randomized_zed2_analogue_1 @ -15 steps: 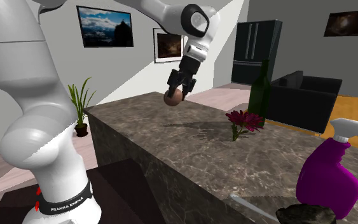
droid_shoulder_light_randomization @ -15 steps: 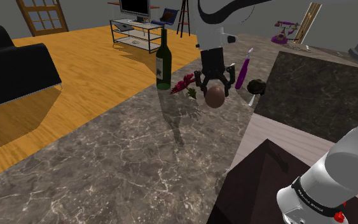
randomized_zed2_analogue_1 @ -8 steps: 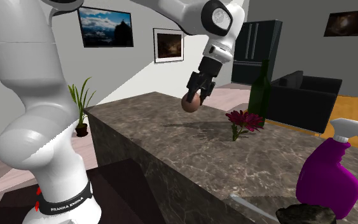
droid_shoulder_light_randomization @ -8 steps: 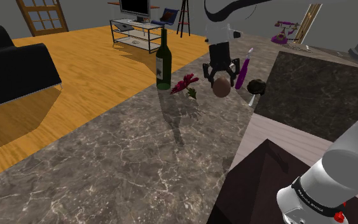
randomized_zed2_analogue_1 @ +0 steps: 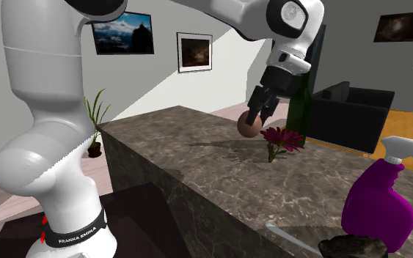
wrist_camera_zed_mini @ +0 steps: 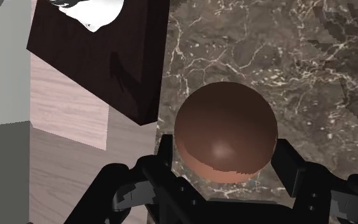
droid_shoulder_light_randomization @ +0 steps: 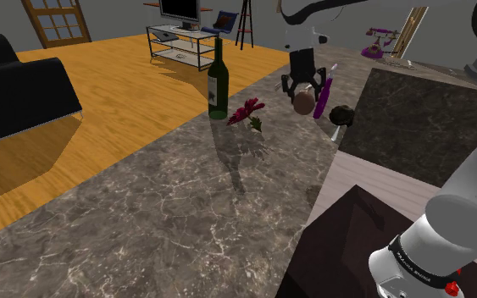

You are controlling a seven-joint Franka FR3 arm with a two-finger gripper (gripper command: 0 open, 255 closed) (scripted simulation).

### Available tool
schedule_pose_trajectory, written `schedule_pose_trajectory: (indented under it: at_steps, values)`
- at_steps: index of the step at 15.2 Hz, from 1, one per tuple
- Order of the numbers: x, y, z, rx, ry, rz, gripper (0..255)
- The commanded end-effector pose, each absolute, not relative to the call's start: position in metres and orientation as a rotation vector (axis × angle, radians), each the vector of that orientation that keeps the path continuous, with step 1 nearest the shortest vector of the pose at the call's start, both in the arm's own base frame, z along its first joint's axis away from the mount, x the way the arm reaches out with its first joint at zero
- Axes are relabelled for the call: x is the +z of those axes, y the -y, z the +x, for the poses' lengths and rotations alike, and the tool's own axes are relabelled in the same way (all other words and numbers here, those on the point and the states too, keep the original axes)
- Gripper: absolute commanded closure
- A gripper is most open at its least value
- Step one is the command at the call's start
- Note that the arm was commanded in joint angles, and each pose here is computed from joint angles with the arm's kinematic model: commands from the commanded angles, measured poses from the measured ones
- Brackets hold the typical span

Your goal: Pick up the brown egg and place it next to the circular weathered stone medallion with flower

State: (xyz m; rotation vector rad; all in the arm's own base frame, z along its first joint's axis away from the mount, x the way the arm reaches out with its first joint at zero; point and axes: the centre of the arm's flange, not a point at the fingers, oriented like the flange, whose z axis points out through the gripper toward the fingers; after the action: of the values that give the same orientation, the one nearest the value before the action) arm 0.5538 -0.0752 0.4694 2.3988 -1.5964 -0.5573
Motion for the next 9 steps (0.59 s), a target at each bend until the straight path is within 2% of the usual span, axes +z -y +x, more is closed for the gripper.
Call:
schedule_pose_trajectory:
  at_steps: [1, 9]
  values:
    - [0.468, 0.100, 0.564, -0.557, 1.595, 2.399, 255]
    - [0.468, 0.194, 0.605, -0.557, 1.595, 2.399, 255]
